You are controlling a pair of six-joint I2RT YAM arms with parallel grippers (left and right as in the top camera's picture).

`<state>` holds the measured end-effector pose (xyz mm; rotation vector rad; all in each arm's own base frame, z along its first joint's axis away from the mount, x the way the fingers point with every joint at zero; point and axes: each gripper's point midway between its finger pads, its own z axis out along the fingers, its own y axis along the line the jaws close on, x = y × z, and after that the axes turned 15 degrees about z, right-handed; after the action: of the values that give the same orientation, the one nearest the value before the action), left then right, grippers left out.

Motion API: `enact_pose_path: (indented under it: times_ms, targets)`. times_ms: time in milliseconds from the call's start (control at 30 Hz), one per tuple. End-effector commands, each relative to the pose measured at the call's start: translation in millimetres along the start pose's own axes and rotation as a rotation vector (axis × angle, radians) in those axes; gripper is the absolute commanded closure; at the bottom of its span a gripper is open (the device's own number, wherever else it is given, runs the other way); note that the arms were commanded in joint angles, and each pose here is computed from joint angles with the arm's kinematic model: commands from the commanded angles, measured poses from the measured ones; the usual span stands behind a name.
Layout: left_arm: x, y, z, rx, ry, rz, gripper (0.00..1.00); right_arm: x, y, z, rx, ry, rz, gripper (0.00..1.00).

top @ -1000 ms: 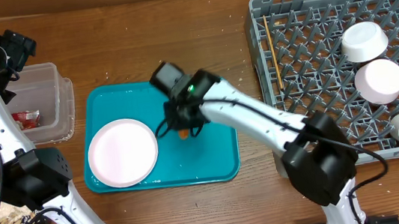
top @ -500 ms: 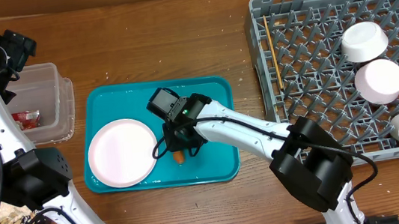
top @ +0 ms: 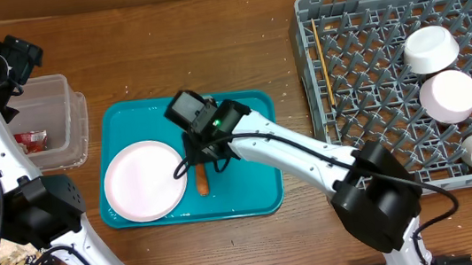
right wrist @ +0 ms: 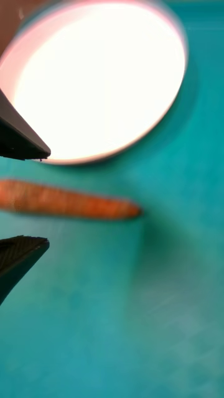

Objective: Sort waste into correct bins and load items into the dishwasher

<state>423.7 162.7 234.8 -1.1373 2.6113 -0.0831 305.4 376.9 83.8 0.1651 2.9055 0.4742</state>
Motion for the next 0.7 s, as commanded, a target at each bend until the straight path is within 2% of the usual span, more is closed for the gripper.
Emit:
enact_pose_path:
  times_ms: [0, 67, 233, 667]
  targets:
    - [0.8, -3.3, 0.4, 0.004, 0.001, -0.007, 0.00, -13.0, 27.4, -24.3, -0.106, -0.056, -0.109, 0.52]
    - [0.9, -3.4, 0.5, 0.004, 0.001, -0.007, 0.00, -20.5, 38.7, -16.2, -0.143, -0.090, -0.185, 0.48]
    - [0.8, -3.3, 0.4, 0.004, 0.001, -0.007, 0.00, -13.5, 41.0, 20.9, -0.147, -0.056, -0.333, 0.47]
    - [0.8, -3.3, 0.4, 0.004, 0.001, -0.007, 0.00, 12.3, 39.7, 65.6, -0.107, -0.016, -0.495, 0.48]
